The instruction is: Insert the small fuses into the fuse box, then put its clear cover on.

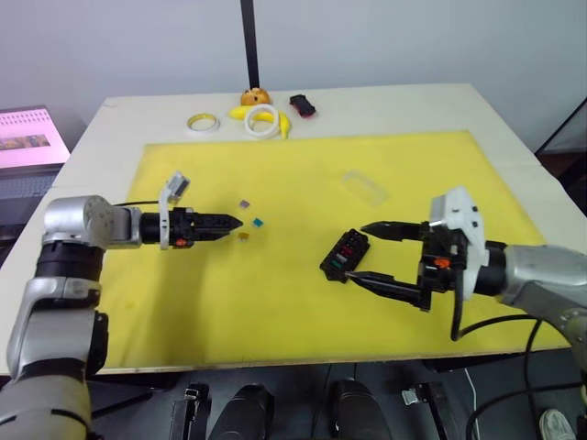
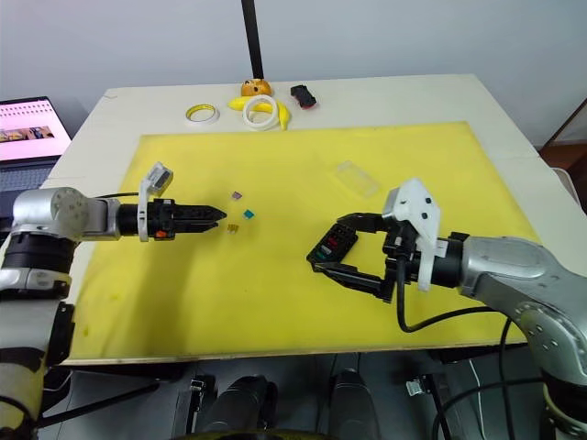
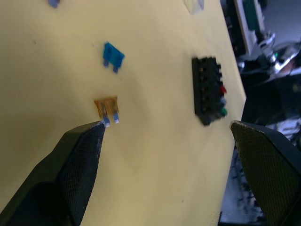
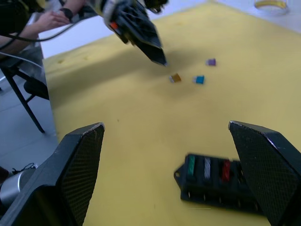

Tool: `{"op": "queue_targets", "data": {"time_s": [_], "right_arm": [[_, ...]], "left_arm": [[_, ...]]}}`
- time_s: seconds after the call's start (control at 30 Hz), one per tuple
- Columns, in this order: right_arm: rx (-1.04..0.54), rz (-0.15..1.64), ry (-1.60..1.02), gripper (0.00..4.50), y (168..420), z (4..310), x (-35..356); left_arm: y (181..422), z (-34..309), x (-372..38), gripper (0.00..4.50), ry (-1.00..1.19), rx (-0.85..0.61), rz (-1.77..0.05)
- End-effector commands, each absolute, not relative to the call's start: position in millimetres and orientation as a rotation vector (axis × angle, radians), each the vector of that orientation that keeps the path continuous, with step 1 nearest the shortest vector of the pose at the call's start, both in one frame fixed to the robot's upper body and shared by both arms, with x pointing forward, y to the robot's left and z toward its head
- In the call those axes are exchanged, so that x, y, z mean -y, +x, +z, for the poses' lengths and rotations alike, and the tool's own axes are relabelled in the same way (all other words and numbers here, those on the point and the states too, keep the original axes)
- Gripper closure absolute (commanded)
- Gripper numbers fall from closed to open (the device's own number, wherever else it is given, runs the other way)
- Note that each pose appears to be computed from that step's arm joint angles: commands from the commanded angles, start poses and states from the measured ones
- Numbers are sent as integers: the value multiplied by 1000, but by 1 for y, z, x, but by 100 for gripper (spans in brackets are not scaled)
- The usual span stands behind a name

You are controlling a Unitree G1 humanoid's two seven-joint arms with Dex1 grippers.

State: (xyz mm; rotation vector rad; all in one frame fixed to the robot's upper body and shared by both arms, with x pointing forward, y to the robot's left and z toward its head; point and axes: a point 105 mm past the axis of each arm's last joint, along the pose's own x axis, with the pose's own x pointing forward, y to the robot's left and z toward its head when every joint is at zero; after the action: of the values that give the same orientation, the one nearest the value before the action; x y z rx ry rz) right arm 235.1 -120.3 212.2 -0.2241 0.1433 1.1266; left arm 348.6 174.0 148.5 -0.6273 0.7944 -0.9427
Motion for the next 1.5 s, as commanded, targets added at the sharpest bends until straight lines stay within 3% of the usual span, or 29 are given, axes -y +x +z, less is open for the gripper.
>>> {"op": "queue_targets", "data": {"time_s": [0.03, 0.8, 0.9, 0.97, 1.27, 1.37, 1.47, 1.5], "right_arm": [[-84, 1128, -247, 1, 239, 219, 113], [-81, 1084, -272, 1, 245, 212, 114], [-82, 1078, -274, 0, 247, 212, 114], [-82, 1076, -275, 0, 247, 211, 115], [-81, 1064, -281, 0, 250, 210, 117], [-82, 1063, -283, 0, 250, 210, 118], [-84, 1062, -285, 0, 250, 209, 118], [-84, 1062, -285, 0, 250, 209, 118]], "left_arm": [[355, 152, -174, 0, -662, -783, -930], [358, 118, -143, 0, -653, -849, -949], [360, 116, -144, 81, -659, -855, -931], [359, 115, -145, 174, -651, -861, -933], [362, 116, -148, 174, -644, -850, -920], [364, 115, -149, 265, -634, -842, -910], [366, 113, -152, 415, -627, -839, -898], [366, 113, -152, 443, -624, -837, -896]]}}
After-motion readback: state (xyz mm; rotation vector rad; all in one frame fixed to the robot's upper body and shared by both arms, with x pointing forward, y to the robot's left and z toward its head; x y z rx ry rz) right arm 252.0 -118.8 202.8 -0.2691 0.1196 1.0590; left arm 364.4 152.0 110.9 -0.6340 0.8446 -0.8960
